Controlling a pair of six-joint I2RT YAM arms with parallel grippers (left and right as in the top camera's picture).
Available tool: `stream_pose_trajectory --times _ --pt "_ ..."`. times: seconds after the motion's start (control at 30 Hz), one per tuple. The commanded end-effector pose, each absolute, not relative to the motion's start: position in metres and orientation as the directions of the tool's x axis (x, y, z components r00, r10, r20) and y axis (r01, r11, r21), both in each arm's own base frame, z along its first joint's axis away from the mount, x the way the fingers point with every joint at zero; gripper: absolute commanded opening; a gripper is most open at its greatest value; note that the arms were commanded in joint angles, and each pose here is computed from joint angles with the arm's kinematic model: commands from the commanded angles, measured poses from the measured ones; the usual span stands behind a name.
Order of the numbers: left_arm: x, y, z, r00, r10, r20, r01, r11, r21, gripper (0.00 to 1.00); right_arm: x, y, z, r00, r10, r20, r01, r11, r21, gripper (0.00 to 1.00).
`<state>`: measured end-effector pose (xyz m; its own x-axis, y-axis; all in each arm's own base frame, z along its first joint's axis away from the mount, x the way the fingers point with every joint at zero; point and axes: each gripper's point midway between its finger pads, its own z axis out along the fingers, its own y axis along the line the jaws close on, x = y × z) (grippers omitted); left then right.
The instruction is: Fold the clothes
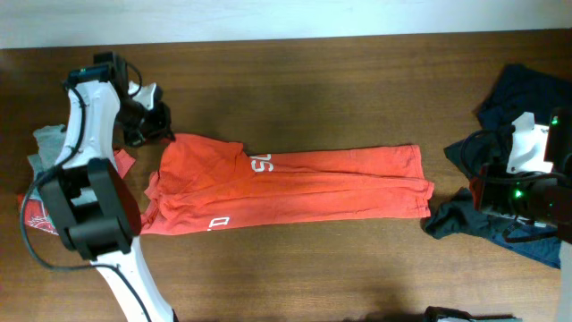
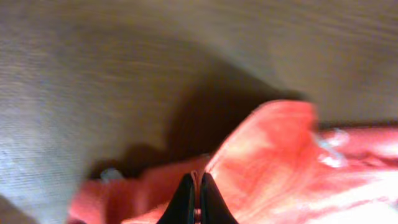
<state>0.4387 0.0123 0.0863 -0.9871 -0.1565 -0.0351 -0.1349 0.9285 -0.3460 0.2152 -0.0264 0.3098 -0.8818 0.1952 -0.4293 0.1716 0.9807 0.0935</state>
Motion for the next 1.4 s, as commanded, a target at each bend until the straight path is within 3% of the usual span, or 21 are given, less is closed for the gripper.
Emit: stream_pose_trajectory --times 0.0,0.3,0.67,0.9,1.37 --pt "0.433 -0.029 0.143 -0.989 -0.051 -0.138 0.006 0.923 -0.385 0.01 0.216 -0.027 0.309 -0.881 0.201 -0.429 0.176 0.979 0.099 0.38" --pt "0.377 -0.102 0.165 -0.992 0.127 -0.024 0.126 0.911 -0.392 0.0 0.216 -0.027 0.309 -0.881 0.201 -0.427 0.176 0.979 0.099 0.38" --pt "0.341 -0.157 0.166 -0.956 0.292 0.036 0.257 0.886 -0.387 0.01 0.216 -0.027 0.309 -0.881 0.201 -0.427 0.176 0.979 0.099 0.38" --pt "0.336 -0.171 0.161 -0.932 0.363 0.022 0.338 0.888 -0.313 0.01 0.215 -0.027 0.308 -0.883 0.202 -0.423 0.176 0.979 0.099 0.38" --pt "0.333 -0.191 0.161 -0.911 0.412 -0.009 0.394 0.865 -0.313 0.06 0.214 -0.027 0.308 -0.884 0.202 -0.421 0.176 0.979 0.099 0.38"
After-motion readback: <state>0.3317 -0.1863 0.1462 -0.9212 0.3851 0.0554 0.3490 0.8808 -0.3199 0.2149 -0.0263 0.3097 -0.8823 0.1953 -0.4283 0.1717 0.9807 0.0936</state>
